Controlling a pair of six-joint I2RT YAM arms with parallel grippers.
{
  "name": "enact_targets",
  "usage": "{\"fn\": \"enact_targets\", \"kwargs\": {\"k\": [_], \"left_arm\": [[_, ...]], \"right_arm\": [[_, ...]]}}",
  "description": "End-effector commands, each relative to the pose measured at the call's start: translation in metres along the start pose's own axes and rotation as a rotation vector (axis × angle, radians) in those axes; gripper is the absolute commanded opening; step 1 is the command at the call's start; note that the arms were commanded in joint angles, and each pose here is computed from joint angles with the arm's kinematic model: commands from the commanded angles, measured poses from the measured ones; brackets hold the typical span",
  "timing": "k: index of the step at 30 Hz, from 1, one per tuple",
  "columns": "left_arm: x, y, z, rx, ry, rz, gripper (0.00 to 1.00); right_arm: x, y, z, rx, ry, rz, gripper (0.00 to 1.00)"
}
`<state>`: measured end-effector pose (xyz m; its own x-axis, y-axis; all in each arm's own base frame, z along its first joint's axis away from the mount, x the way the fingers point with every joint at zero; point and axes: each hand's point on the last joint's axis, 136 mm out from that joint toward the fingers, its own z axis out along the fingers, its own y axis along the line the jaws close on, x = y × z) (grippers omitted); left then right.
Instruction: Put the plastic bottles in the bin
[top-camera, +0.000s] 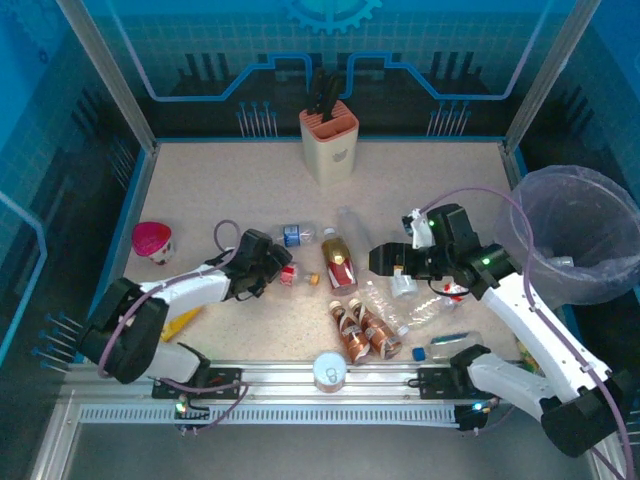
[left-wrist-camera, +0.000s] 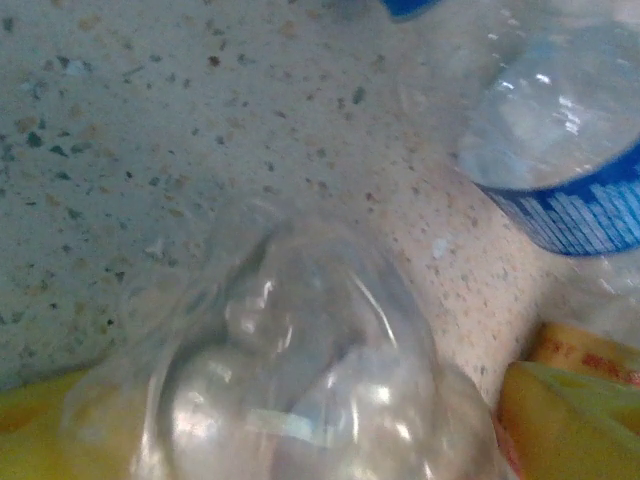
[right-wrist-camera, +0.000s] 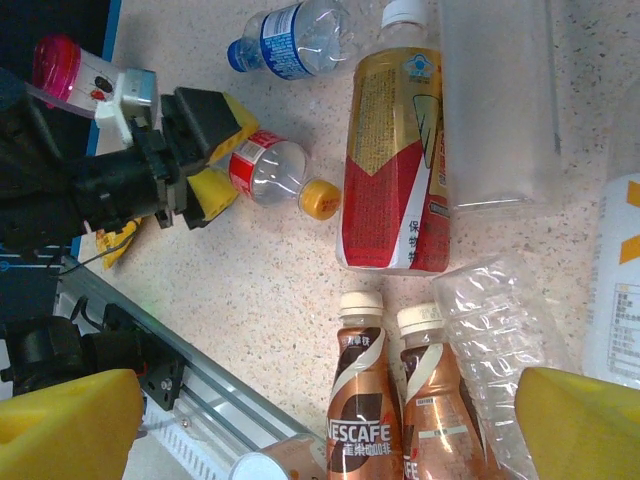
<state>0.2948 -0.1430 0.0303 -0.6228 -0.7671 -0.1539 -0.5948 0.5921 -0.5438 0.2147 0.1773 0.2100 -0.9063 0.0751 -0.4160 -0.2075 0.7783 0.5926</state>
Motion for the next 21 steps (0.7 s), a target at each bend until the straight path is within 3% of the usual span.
{"fn": "enact_targets", "kwargs": {"k": [1, 6, 12, 16, 21], "left_arm": [[0.000, 0.003, 0.006, 0.010, 0.001, -0.023, 0.70], [-0.003, 0.000, -0.005, 0.029, -0.018, -0.006, 0.60], [-0.006, -0.033, -0.042, 0.135, -0.020, 0.043, 0.54], [0.000, -0.081, -0.079, 0.320, 0.034, 0.112, 0.54], [0.029, -0.147, -0.122, 0.601, 0.224, 0.171, 0.54]], "right_arm": [[0.000, 0.005, -0.008, 0.003, -0.009, -0.021, 0.96], [0.003, 0.009, -0.003, -0.033, 0.001, -0.018, 0.96], [0.004, 0.037, 0.015, -0.150, 0.036, -0.058, 0.94], [0.011, 0.069, 0.040, -0.263, 0.117, -0.119, 0.86], [0.006, 0.108, 0.067, -0.409, 0.153, -0.159, 0.85]]}}
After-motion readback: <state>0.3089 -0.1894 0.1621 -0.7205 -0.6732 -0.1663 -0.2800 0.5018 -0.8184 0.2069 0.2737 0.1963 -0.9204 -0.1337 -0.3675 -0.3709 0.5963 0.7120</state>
